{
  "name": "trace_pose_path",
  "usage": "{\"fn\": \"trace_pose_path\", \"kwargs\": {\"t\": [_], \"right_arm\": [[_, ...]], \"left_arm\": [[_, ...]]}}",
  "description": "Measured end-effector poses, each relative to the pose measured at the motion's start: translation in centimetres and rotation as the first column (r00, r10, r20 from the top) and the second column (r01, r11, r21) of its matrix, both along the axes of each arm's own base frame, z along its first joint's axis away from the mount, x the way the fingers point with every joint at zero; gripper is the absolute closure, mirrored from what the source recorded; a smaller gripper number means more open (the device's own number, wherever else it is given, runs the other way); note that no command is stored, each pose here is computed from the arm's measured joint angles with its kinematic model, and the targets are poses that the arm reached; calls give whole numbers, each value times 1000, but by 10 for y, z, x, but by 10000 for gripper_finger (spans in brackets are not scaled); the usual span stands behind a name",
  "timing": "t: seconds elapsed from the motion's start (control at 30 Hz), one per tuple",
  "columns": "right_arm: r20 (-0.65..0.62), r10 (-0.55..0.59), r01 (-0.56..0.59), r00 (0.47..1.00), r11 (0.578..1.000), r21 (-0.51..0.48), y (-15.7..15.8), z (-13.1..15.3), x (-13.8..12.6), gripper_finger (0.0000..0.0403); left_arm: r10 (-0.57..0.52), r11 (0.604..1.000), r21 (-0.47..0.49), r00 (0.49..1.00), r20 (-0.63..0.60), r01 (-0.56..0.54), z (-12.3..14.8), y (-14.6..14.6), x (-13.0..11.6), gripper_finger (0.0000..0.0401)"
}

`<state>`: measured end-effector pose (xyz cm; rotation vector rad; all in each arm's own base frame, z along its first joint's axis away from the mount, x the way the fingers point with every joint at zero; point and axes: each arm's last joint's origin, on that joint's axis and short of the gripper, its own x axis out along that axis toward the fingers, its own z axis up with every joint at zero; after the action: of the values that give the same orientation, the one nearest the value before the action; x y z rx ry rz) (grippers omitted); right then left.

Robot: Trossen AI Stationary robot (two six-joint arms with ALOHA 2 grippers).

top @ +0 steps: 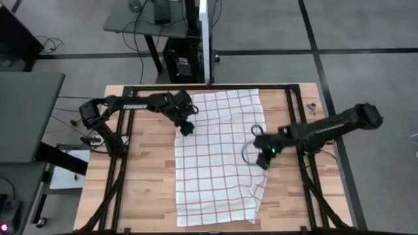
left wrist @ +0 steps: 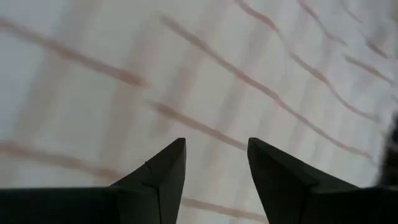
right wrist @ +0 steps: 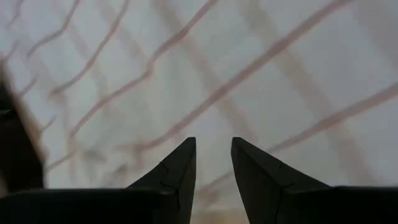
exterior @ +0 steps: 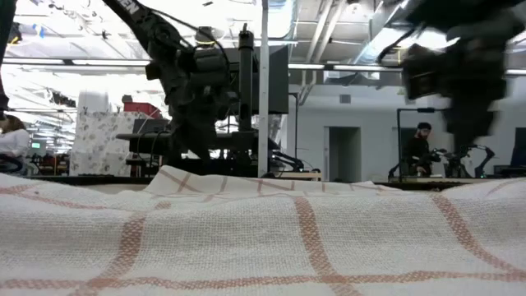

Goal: Roll towel
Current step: Fold the white towel

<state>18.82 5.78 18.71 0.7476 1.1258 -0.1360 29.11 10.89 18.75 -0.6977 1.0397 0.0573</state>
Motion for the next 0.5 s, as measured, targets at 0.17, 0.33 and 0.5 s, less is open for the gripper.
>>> {"fn": "trace_pose_path", "kwargs": {"t": [0.17,0.33,0.5], "right_arm": [[17,34,-34,999,999,-5,53,-7,-13,305],[-63,62,-64,996,997,-30,82,-31,-18,305],[11,77,-78,997,997,5,99,-47,-4,305]], "left_arm": [[-49,996,77,998,-30,51,-3,-33,12,245],[8,997,76,999,-45,-4,-13,-48,12,245],[38,999,29,996,-77,-36,-25,-64,8,244]]}}
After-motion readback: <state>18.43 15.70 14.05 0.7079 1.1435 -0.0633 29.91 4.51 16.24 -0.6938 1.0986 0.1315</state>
